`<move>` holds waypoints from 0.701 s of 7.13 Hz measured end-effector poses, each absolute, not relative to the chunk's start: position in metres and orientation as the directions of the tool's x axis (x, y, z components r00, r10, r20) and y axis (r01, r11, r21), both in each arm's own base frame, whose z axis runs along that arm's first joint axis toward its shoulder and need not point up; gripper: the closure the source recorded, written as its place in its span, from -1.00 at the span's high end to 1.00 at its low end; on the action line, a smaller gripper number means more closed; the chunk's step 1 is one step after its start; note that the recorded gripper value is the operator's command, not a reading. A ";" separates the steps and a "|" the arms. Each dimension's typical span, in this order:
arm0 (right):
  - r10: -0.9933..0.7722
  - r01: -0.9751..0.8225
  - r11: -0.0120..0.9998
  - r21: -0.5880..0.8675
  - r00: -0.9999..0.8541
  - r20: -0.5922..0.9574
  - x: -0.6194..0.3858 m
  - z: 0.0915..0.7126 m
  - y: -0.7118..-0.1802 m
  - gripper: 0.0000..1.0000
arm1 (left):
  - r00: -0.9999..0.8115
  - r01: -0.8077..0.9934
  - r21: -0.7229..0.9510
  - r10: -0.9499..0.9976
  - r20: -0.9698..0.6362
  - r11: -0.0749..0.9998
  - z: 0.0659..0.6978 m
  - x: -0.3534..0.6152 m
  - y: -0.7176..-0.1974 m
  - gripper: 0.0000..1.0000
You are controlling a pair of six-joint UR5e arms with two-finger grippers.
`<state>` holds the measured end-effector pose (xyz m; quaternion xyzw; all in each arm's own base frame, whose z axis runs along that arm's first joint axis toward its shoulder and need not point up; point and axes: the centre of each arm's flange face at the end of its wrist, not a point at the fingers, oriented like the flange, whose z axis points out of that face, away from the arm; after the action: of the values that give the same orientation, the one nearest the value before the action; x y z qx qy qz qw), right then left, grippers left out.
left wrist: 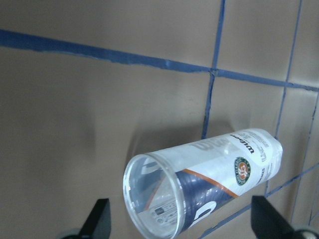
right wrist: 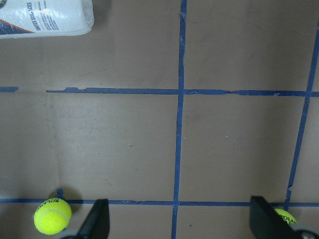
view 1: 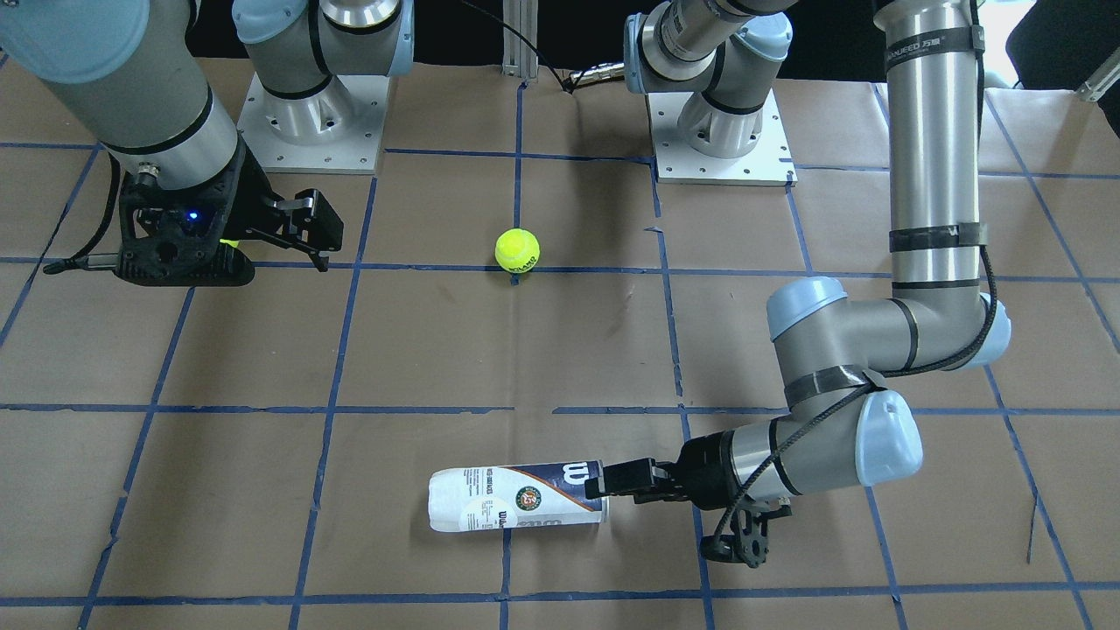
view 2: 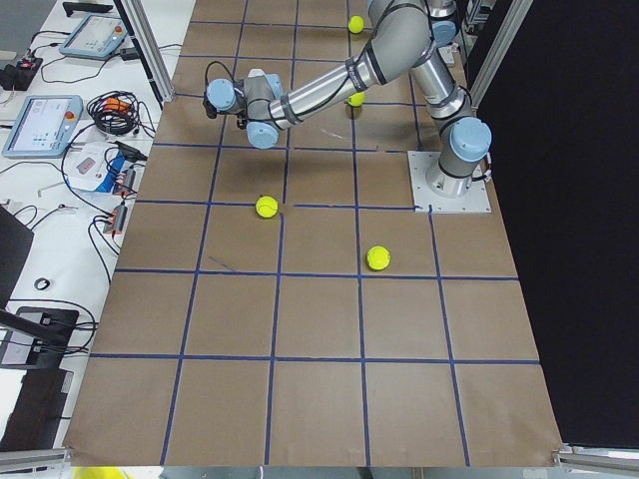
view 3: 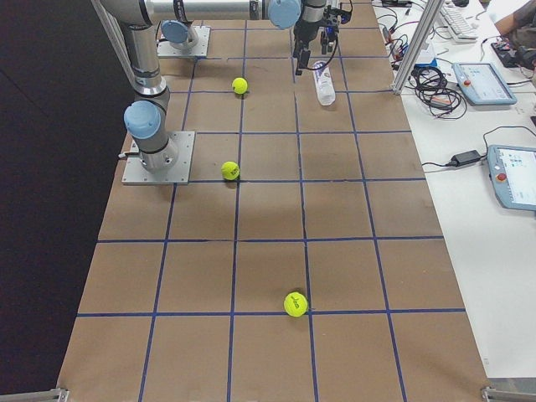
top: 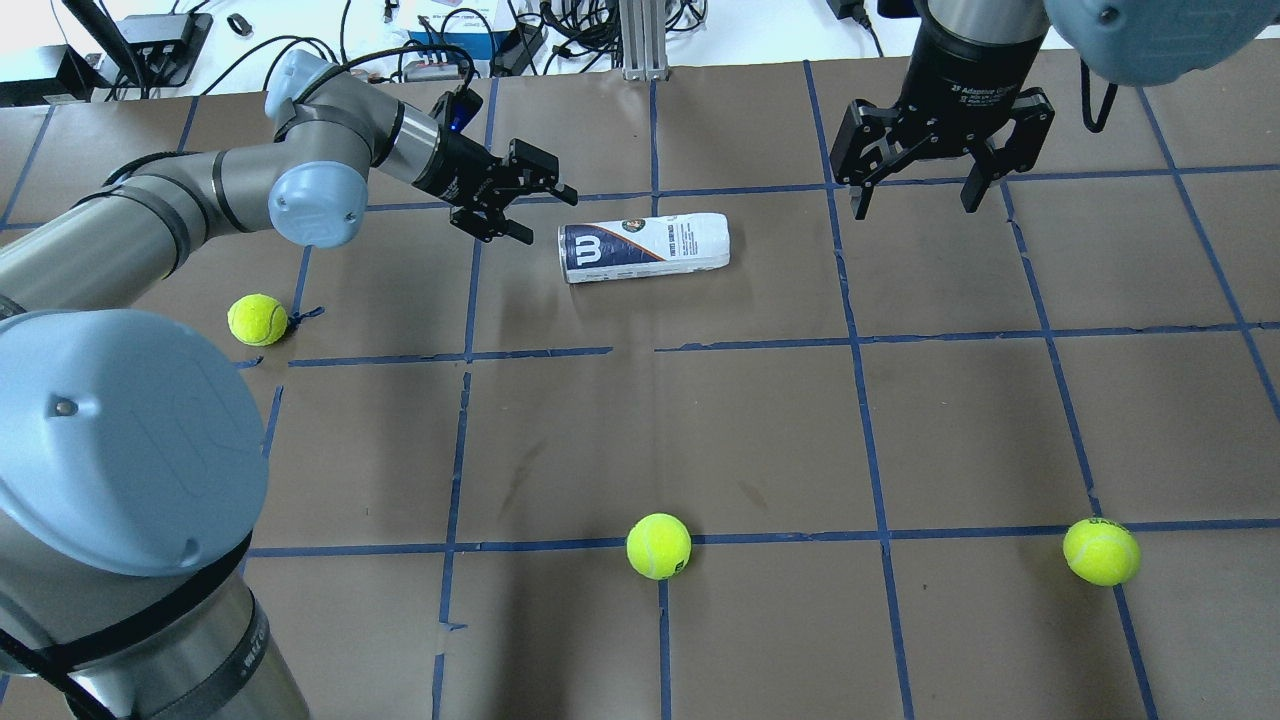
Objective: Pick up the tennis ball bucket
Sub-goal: 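Close the left gripper on the open end of the lying can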
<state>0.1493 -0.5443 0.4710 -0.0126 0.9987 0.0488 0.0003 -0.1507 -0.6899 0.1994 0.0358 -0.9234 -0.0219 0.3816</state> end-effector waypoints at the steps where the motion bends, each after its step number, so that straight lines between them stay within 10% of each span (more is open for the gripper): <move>1: -0.023 -0.023 0.997 0.080 -1.000 -0.001 0.149 0.473 -0.546 1.00 | -0.699 -0.039 0.062 -0.072 0.712 0.997 0.192 -0.163 -0.683 1.00; 4: -0.020 -0.020 0.998 0.064 -1.000 0.000 0.149 0.473 -0.547 1.00 | -0.696 -0.036 0.085 -0.086 0.713 0.996 0.173 -0.172 -0.676 0.79; 5: -0.020 -0.020 0.998 0.060 -1.000 0.000 0.148 0.474 -0.548 1.00 | -0.694 -0.047 0.097 -0.102 0.713 0.994 0.170 -0.173 -0.676 0.24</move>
<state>0.1479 -0.5482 0.4736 -0.0098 0.9995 0.0300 -0.0002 -0.1727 -0.6760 0.1704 0.0405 -0.9197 -0.0355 0.3890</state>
